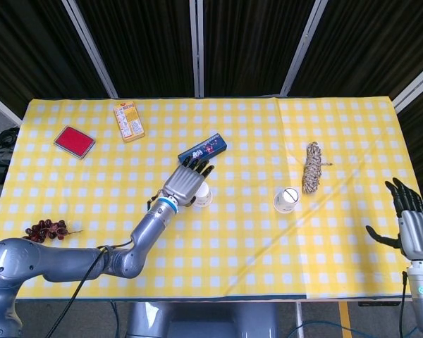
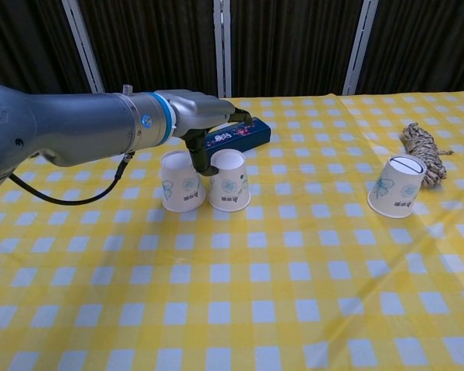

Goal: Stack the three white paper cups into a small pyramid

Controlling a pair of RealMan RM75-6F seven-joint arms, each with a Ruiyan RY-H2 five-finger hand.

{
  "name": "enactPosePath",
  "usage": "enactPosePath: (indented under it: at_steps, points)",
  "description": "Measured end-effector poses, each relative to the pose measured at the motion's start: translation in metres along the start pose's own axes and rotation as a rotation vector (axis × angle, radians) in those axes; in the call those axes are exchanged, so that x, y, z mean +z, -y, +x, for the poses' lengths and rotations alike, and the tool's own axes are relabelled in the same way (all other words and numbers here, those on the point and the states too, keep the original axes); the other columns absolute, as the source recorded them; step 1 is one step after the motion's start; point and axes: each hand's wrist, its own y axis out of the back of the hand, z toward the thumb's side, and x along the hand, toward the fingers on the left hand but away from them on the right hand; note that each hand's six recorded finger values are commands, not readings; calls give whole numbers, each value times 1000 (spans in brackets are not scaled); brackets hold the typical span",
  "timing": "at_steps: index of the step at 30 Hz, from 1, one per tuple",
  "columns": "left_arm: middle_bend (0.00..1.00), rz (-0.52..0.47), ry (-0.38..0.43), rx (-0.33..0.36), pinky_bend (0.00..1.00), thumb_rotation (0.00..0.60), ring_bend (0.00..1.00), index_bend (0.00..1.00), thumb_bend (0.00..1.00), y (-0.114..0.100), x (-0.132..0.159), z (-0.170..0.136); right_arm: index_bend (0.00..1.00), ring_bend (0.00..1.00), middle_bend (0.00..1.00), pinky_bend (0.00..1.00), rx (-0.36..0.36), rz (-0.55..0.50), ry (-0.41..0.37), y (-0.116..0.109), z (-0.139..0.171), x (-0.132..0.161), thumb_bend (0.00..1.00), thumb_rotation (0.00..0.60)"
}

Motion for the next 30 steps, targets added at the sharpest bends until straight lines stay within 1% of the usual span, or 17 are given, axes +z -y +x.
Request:
enactPosePath:
  at_steps: [6,9,12,14,15,16,18,19,22,25,28,30]
  points:
    - [0,-38,-5,41,0,600,0,0,370,-10,-11,-14,32,0,0,0,-4,3,8,-1,0,-3,98,600]
    - [0,-70,-15,78,0,600,0,0,369,-17,-24,-28,32,0,0,0,-3,11,11,-1,0,-3,97,600]
    - [0,-111,-36,128,0,600,0,0,363,-22,-43,-49,32,0,0,0,-2,21,14,0,0,-4,96,600]
    - [0,-141,-57,169,0,600,0,0,318,-24,-61,-67,32,0,0,0,1,28,15,1,0,-3,96,600]
    - [0,-151,-69,186,0,600,0,0,259,-24,-69,-75,32,0,0,0,3,34,15,2,0,-3,96,600]
    - [0,-162,-87,207,0,600,0,0,199,-22,-81,-87,32,0,0,0,5,40,15,3,0,-3,97,600]
    - [0,-169,-123,235,0,600,0,0,112,-16,-101,-108,32,0,0,0,8,56,15,5,0,-2,97,600]
    - [0,-171,-149,250,0,600,0,0,96,-10,-114,-122,32,0,0,0,10,63,16,6,-1,-1,97,600]
    - [0,-175,-218,277,0,600,0,0,87,8,-144,-160,38,0,0,0,21,80,28,11,-2,-2,97,600]
    - [0,-192,-289,292,0,600,0,0,86,26,-169,-195,98,0,0,0,29,92,26,13,-8,2,100,600]
    - [0,-216,-353,291,0,600,0,0,86,43,-187,-222,169,0,0,0,42,112,-14,16,-18,21,116,600]
    - [0,-223,-362,303,0,600,0,0,86,46,-193,-233,186,0,0,0,59,118,-43,18,-23,37,118,600]
